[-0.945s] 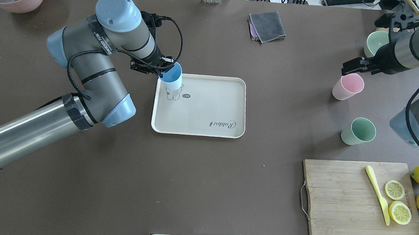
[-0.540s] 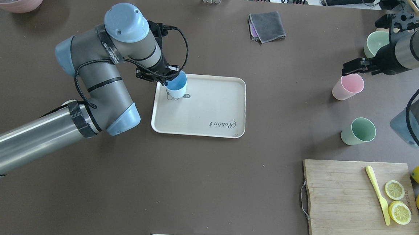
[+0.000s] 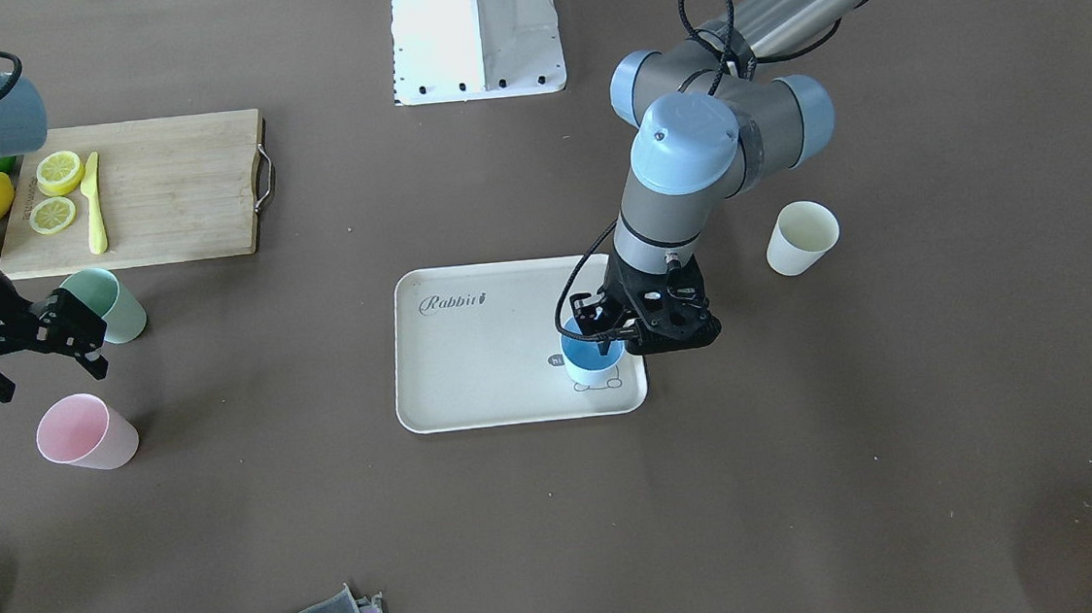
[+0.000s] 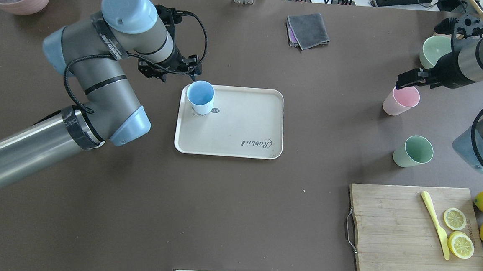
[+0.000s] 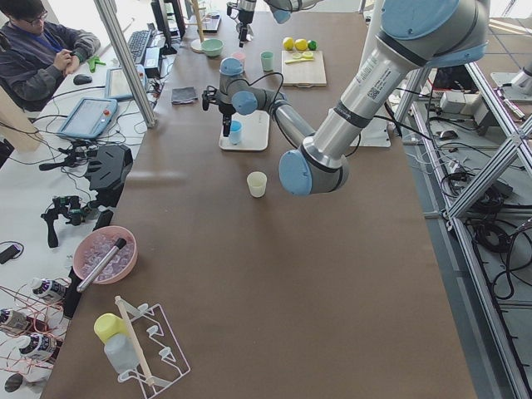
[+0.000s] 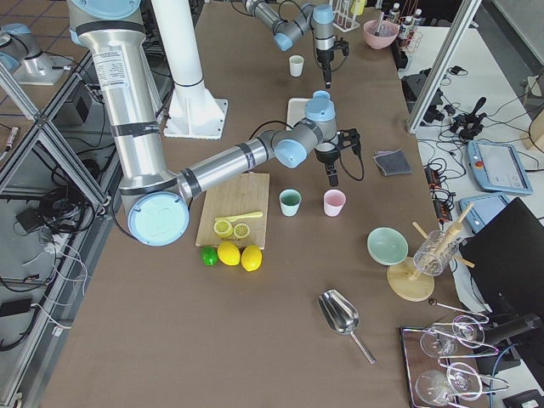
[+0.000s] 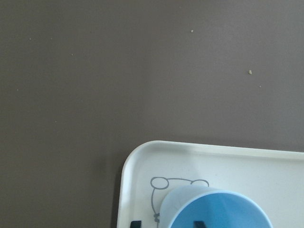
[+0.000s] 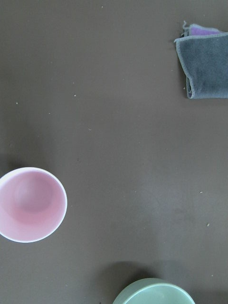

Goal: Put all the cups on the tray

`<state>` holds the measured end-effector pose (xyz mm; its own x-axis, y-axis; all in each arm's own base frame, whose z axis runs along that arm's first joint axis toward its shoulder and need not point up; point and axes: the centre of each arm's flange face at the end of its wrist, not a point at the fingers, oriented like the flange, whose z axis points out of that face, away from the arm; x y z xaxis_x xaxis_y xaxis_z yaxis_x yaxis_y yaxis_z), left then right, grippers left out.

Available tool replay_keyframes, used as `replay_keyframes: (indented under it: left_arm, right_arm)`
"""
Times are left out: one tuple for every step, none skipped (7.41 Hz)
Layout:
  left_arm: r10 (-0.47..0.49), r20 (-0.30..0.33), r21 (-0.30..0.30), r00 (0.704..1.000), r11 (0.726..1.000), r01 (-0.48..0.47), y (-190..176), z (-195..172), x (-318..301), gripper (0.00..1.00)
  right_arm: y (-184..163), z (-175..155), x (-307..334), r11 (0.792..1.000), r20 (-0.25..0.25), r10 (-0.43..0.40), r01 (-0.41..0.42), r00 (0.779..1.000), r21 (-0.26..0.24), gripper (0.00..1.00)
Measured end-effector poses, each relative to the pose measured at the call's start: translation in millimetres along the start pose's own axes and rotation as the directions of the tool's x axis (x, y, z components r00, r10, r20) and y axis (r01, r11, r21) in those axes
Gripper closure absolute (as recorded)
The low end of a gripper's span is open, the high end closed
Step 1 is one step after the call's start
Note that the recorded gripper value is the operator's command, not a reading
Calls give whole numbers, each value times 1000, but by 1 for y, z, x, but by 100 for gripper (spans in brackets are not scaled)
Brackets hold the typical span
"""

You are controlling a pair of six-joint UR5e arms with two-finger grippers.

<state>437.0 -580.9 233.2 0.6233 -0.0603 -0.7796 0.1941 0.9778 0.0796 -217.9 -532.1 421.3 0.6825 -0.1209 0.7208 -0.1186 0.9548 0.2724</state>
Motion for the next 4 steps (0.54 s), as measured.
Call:
replay_keyframes:
  left_arm:
    - [50,20,-7,999,999,-50,-17,-34,-43,2]
    - [101,41,-14,994,995,-101,-27,-60,-87,2]
    - [140,56,-20,988,990,-140,-32,-75,-122,2]
    - [163,67,-25,984,986,-162,-35,-81,-144,2]
  right_arm:
    - [20,1,10,1000,-8,3,-3,1000,-19,1]
    - [47,-3,21,999,-16,2,-2,1000,-42,3]
    - [76,-9,34,998,-29,4,-6,1000,-67,4]
    - [101,-9,45,996,-50,4,-8,999,-93,5]
